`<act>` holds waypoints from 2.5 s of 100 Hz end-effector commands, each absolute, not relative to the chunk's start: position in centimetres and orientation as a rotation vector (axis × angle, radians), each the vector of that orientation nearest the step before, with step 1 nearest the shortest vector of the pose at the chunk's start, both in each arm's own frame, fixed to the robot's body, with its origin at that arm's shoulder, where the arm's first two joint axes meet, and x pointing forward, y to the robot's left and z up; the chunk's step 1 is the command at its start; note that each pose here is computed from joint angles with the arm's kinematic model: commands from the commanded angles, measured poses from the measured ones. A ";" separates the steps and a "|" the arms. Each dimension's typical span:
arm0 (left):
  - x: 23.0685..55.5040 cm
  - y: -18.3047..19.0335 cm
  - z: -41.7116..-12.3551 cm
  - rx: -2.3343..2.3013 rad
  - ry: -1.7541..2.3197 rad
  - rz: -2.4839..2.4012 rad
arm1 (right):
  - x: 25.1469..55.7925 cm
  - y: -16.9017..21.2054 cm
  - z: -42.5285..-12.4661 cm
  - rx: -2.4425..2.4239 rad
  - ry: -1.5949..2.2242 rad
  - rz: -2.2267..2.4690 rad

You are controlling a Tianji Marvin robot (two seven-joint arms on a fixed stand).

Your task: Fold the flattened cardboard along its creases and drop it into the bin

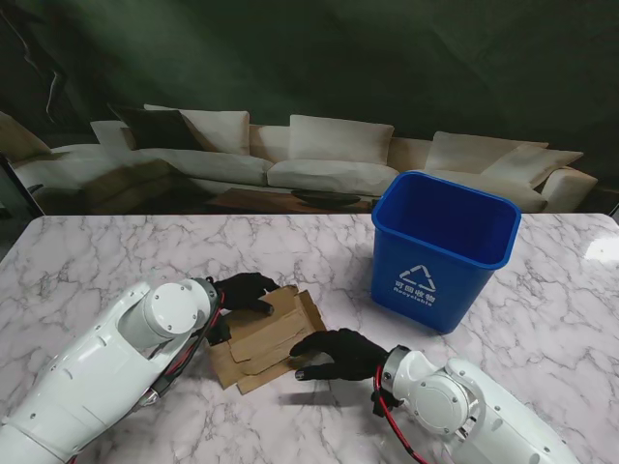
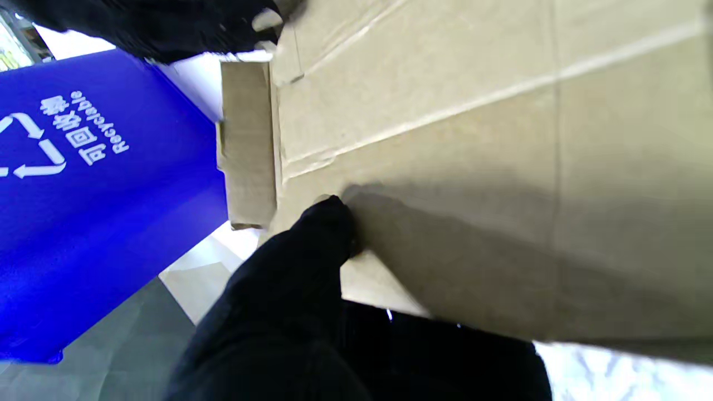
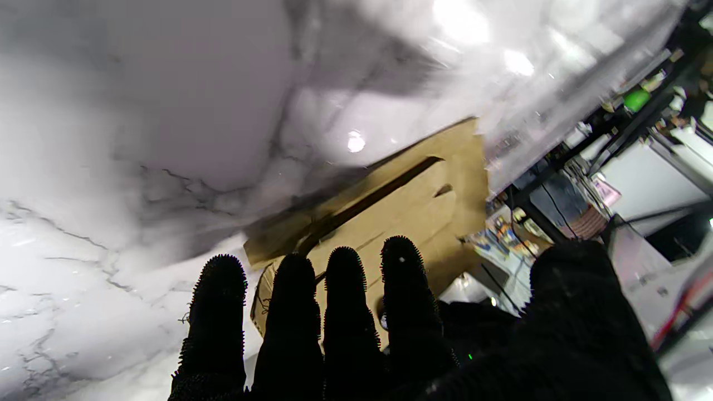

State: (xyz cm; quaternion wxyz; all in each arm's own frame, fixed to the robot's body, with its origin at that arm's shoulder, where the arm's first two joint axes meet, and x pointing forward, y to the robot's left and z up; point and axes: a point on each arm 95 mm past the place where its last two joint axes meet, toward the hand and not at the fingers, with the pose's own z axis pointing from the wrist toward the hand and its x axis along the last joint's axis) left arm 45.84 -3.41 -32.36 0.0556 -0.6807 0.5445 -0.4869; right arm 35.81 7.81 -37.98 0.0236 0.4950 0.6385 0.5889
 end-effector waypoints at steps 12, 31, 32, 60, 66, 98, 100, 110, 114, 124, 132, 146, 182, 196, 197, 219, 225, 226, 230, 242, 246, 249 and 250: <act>45.7 -2.4 -30.7 -2.008 1.594 -1.557 | 34.8 8.4 -35.9 1.527 1.886 1.964; 44.8 -1.2 -28.3 -1.917 1.498 -1.703 | 34.3 8.0 -34.7 1.683 1.797 2.030; 44.8 -1.2 -28.2 -1.913 1.493 -1.712 | 34.3 7.9 -34.7 1.695 1.795 2.028; 42.7 -1.0 -25.4 -1.720 1.356 -1.947 | 34.4 7.5 -35.9 1.844 1.788 1.854; 42.2 -1.2 -25.1 -1.698 1.341 -1.988 | 34.5 7.6 -36.4 1.876 1.806 1.783; 40.6 -2.7 -25.1 -1.676 1.293 -2.141 | 35.8 9.3 -37.3 1.961 1.716 1.654; 40.5 -2.8 -25.2 -1.680 1.291 -2.145 | 35.9 9.5 -37.3 1.961 1.699 1.669; 40.6 -3.0 -25.4 -1.683 1.301 -2.135 | 36.3 10.0 -37.1 1.955 1.612 1.761; 40.6 -3.0 -25.5 -1.691 1.297 -2.138 | 36.5 10.2 -37.1 1.953 1.586 1.782; 40.7 -3.1 -25.7 -1.703 1.283 -2.140 | 36.9 10.6 -36.8 2.005 1.502 1.845; 40.8 -3.2 -25.8 -1.698 1.275 -2.138 | 37.0 10.8 -36.6 2.021 1.461 1.914; 40.8 -3.3 -25.8 -1.705 1.262 -2.137 | 37.3 11.1 -36.3 1.981 1.412 2.003; 41.0 -3.4 -26.7 -1.768 1.257 -2.114 | 37.8 12.1 -34.4 1.993 1.082 2.167; 41.0 -3.5 -27.4 -1.803 1.254 -2.103 | 37.6 12.4 -33.7 2.010 0.982 2.211; 41.0 -3.5 -27.5 -1.806 1.255 -2.103 | 37.6 12.5 -33.7 2.009 0.977 2.216; 41.0 -3.7 -27.9 -1.833 1.263 -2.088 | 37.2 13.0 -33.1 1.976 0.940 2.267; 41.0 -3.7 -28.0 -1.838 1.260 -2.087 | 37.1 13.1 -33.0 1.973 0.928 2.274; 41.0 -3.7 -28.0 -1.840 1.260 -2.087 | 37.1 13.2 -33.0 1.972 0.925 2.275; 40.9 -3.6 -28.1 -1.852 1.262 -2.082 | 37.1 13.2 -33.0 1.969 0.915 2.279; 40.8 -3.2 -28.4 -1.877 1.270 -2.063 | 37.2 13.3 -32.6 1.940 0.885 2.299; 40.8 -3.1 -28.5 -1.877 1.266 -2.061 | 37.2 13.3 -32.4 1.927 0.881 2.303; 40.9 -3.0 -28.6 -1.869 1.256 -2.063 | 37.3 13.3 -32.3 1.914 0.880 2.304; 40.9 -3.0 -28.6 -1.866 1.251 -2.064 | 37.3 13.3 -32.3 1.909 0.882 2.304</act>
